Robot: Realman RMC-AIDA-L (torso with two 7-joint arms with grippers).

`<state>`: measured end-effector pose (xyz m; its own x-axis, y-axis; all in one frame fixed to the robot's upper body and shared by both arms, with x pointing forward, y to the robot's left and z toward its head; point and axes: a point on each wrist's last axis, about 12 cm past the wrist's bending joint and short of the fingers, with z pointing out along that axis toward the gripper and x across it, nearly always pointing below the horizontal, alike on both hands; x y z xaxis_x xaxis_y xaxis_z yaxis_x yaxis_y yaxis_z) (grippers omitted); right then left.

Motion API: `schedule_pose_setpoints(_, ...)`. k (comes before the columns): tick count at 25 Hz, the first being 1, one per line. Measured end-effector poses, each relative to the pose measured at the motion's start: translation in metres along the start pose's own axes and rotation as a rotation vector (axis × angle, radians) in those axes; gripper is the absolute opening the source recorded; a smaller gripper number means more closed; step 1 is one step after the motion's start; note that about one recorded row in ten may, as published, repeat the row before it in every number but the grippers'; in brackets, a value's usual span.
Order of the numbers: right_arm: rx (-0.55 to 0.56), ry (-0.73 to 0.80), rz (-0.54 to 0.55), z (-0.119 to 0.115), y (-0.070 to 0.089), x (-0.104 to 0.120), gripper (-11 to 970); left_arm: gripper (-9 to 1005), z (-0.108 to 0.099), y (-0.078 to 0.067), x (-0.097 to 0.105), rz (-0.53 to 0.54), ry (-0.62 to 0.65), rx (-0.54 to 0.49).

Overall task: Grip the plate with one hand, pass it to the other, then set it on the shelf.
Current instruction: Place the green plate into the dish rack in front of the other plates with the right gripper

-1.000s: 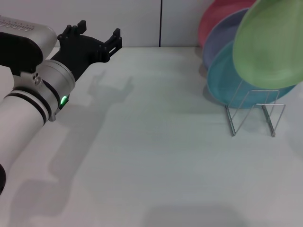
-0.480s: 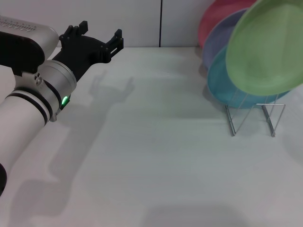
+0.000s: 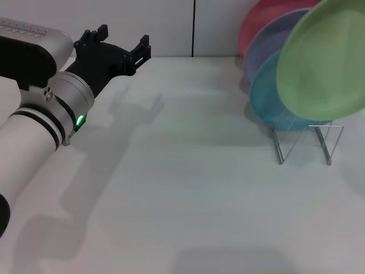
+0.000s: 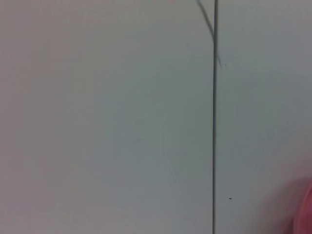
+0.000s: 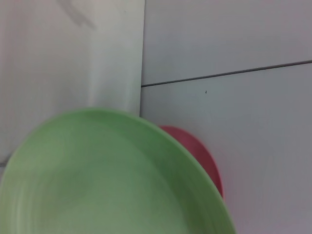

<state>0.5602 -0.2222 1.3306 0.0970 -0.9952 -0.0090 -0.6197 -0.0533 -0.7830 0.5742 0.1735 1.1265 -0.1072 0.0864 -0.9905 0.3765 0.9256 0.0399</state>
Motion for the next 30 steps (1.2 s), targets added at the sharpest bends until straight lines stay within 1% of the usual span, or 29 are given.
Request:
schedule_pose_setpoints(13,-0.006,0.01,-0.014,0.0013,0.0011,0.0035,23,856,0.0004,-0.0011,0.0013,-0.007,0.006,0.005)
schedule_pose_setpoints(30,0.023,0.017,-0.094,0.0001,0.0001,0.0072,24,856,0.0025,-0.0039,0.0023,-0.003,0.011,0.014)
